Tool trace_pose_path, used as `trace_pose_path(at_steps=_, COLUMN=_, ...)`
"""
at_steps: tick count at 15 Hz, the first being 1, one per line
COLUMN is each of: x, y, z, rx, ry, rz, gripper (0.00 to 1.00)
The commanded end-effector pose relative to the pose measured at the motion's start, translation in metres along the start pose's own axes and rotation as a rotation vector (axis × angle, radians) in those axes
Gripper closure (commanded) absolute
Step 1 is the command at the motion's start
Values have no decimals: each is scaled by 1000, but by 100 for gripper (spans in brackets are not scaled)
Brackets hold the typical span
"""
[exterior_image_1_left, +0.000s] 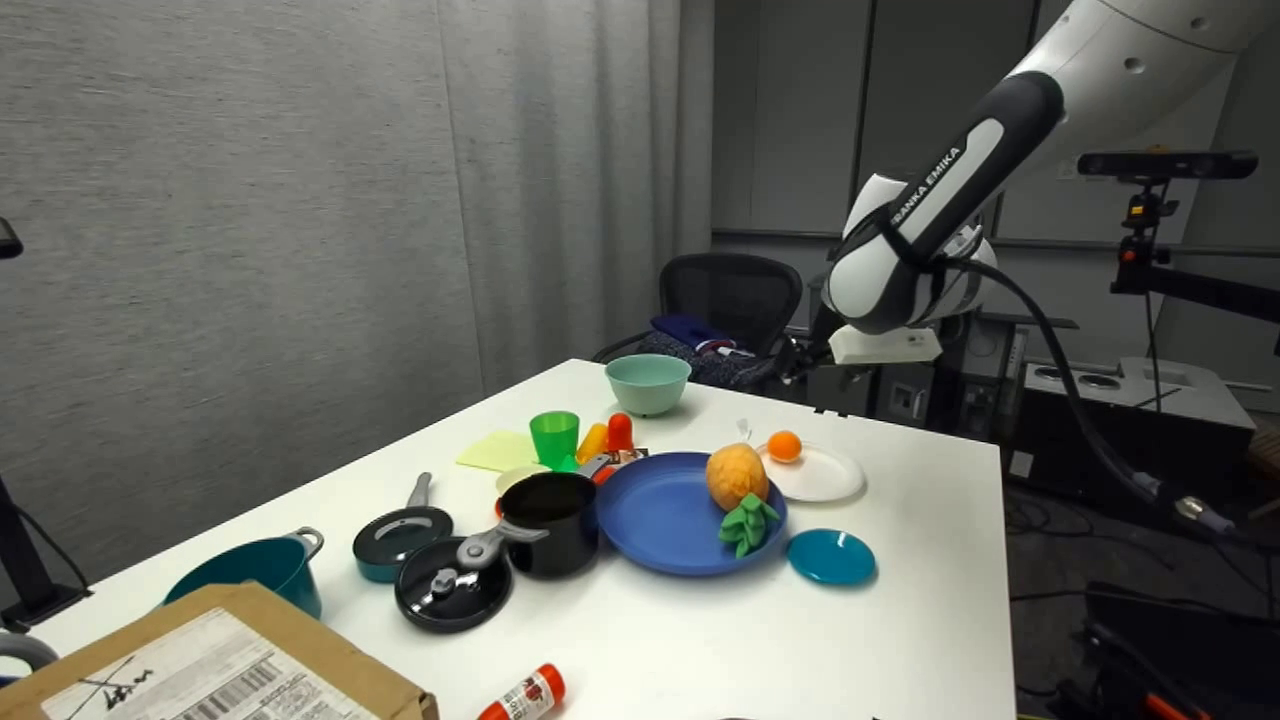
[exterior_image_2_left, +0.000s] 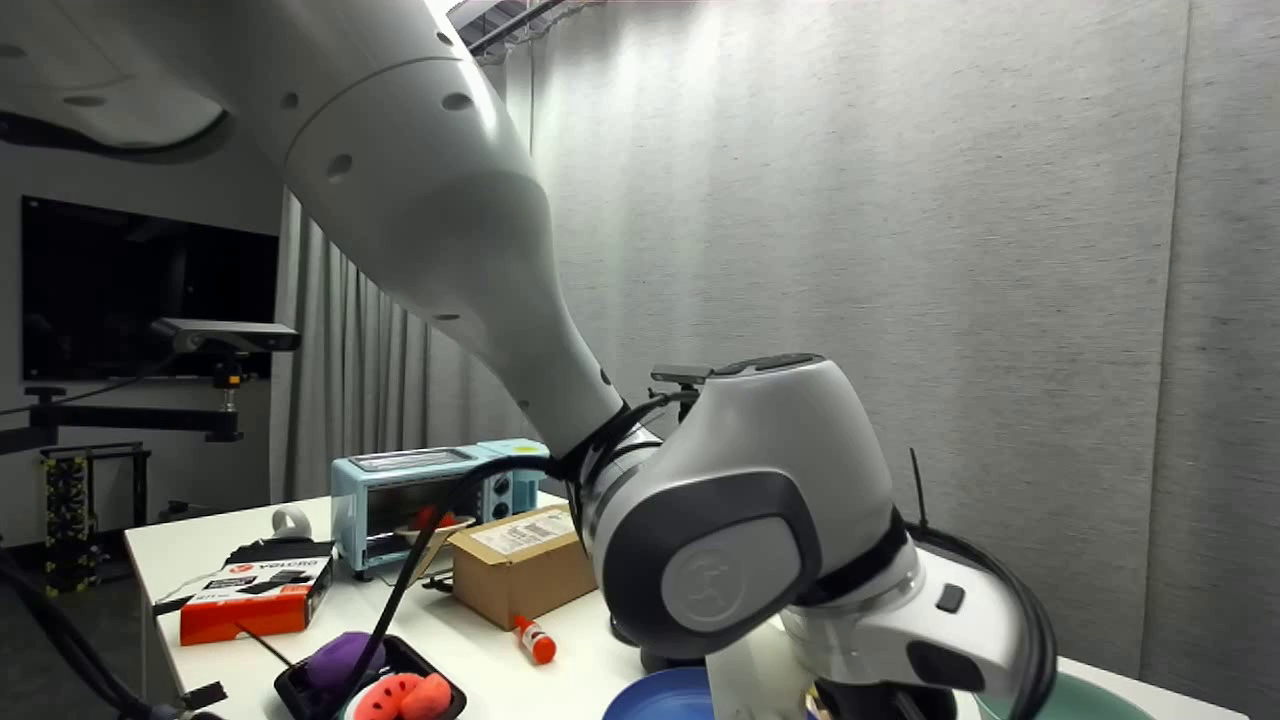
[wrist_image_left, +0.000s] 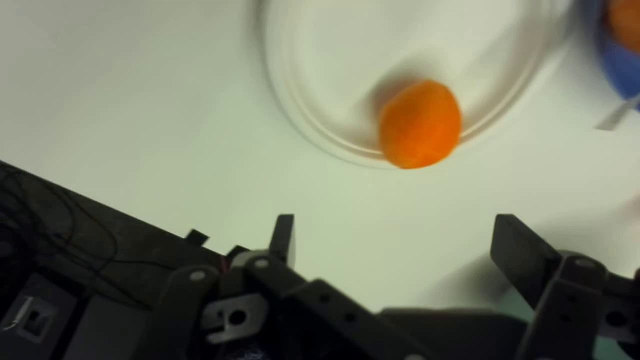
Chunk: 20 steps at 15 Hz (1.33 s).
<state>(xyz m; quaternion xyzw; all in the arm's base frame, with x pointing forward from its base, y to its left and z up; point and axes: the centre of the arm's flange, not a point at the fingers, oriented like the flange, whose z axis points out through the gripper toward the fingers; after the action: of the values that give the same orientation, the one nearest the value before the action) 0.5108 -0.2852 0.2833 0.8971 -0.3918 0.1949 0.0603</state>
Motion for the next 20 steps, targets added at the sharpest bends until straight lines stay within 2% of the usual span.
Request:
trace_pose_path(at_steps=1, x=6, y=7, z=34, rx=-177, ry=-64, rz=-5, gripper=0)
trace_pose_path(at_steps=2, x=3, y=10, z=42, rx=-169, ry=-90, rz=-20, gripper=0)
trace_pose_path(at_steps=6, x=-7, y=-5, z=61, rx=-5, ry=-171, rz=-25, gripper=0)
trace_pose_path(at_steps=8, x=-3, y=-10, z=61, rx=43, ry=-172, rz=-7, gripper=0)
trace_pose_path(at_steps=12, x=13, y=1, z=63, rx=33, ry=-129, rz=-26, gripper=0)
trace_pose_path(at_steps=15, x=15, y=9, z=71, rx=58, ry=-153, rz=-23, gripper=0)
trace_pose_path(at_steps=20, x=21, y=10, z=83, rx=99, ry=-157, rz=55, gripper=0)
